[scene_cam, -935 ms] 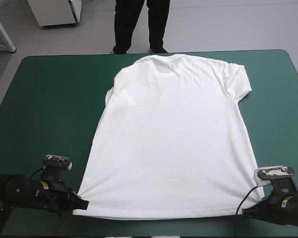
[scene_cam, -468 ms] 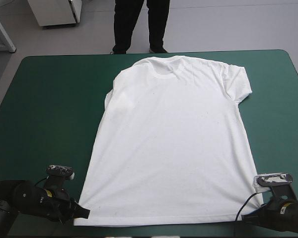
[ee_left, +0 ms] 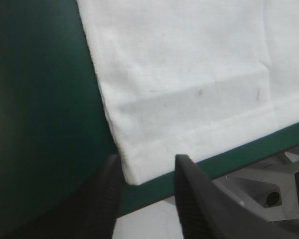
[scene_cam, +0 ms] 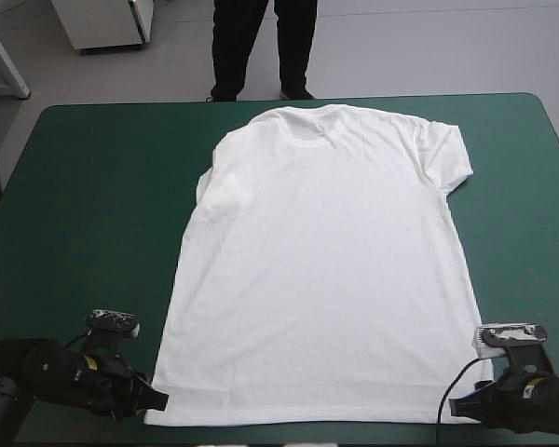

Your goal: Fold the cloth

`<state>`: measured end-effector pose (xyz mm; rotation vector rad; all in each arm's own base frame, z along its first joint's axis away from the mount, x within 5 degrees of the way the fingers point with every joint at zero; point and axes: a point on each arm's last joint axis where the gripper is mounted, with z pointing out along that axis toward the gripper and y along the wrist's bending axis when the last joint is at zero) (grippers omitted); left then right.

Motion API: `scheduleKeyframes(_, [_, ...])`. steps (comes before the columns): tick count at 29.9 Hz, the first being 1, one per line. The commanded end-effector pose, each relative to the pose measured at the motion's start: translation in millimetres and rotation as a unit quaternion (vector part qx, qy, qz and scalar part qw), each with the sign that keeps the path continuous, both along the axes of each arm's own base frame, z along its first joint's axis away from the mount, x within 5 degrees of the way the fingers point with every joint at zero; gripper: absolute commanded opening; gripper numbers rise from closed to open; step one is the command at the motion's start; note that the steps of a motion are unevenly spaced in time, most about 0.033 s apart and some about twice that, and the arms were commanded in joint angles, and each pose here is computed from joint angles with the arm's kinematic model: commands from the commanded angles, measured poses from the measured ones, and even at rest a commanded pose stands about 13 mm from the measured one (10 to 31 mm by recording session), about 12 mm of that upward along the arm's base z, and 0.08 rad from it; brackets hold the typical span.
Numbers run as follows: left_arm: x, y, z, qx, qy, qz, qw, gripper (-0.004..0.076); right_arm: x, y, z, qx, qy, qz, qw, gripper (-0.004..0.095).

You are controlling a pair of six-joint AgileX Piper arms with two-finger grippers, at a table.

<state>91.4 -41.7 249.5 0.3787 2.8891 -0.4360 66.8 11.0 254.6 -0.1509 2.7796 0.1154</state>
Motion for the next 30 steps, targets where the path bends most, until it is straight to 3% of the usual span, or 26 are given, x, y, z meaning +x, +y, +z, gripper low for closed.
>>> scheduleKeyframes(1, [1,-3,21,-0.015,-0.008,-0.011,1.0,0.0389,7,1,20,0.007,-0.039,-0.004,0.999,0.0564])
scheduleKeyframes(8, [42,-3,99,-0.017,-0.222,0.027,0.975,0.0424,39,-11,70,-0.069,-0.085,-0.022,0.994,0.0562])
scheduleKeyframes(10, [66,-2,110,0.002,-0.243,0.038,0.969,0.0423,57,-12,77,-0.078,-0.089,-0.029,0.993,0.0562])
scheduleKeyframes(21, [219,-25,93,0.041,-0.202,0.024,0.978,0.0423,176,-3,118,-0.068,-0.136,-0.025,0.988,0.0562])
scheduleKeyframes(30, [277,-36,44,0.047,-0.173,0.02,0.984,0.0423,242,2,117,-0.064,-0.142,-0.017,0.988,0.0562])
